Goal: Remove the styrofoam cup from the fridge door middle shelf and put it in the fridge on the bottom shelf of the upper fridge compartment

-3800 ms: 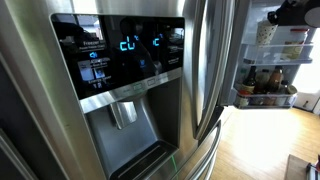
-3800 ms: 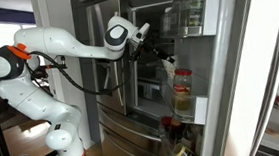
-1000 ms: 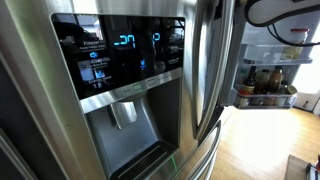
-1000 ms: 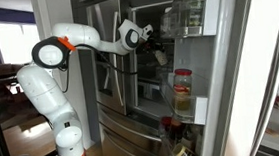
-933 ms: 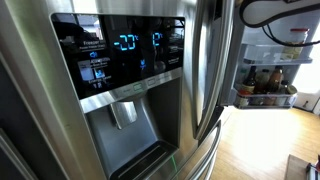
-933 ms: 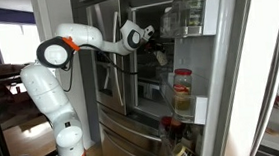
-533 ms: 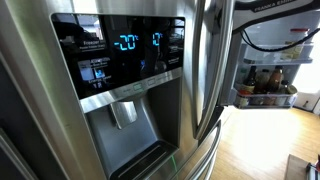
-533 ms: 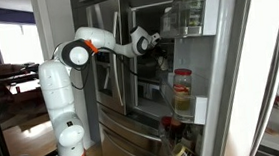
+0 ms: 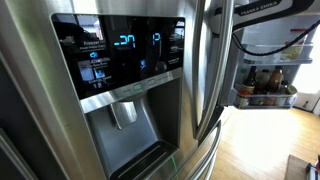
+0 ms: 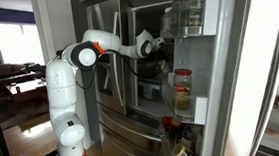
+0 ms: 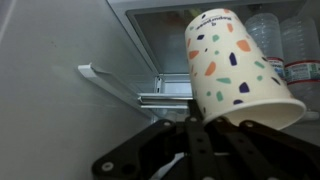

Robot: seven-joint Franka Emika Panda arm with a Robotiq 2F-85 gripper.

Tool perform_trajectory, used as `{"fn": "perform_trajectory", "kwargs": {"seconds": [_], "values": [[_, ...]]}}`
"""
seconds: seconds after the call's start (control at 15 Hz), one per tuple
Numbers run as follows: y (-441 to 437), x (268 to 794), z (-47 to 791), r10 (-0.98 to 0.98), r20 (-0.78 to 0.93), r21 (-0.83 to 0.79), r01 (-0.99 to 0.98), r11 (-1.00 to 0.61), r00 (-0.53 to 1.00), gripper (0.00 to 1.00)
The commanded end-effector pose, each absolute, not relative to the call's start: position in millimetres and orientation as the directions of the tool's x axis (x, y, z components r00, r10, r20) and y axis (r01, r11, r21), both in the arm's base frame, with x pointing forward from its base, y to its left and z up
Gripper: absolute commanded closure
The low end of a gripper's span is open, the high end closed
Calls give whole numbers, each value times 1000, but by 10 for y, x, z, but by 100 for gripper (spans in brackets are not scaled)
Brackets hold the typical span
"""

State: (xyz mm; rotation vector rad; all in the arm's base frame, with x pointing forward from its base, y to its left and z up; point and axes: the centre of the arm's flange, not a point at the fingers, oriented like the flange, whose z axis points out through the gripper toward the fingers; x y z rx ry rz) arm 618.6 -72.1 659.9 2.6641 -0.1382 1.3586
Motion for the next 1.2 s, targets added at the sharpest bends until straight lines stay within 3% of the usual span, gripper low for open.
{"fn": "perform_trajectory", "kwargs": {"seconds": [0.0, 0.67, 1.13], "values": [[-721, 6186, 6604, -15, 811, 89, -149, -985, 585, 96], [-403, 7019, 6374, -190, 770, -155, -111, -982, 609, 99], [-494, 7325, 5988, -191, 681, -112, -157, -981, 707, 99]]}}
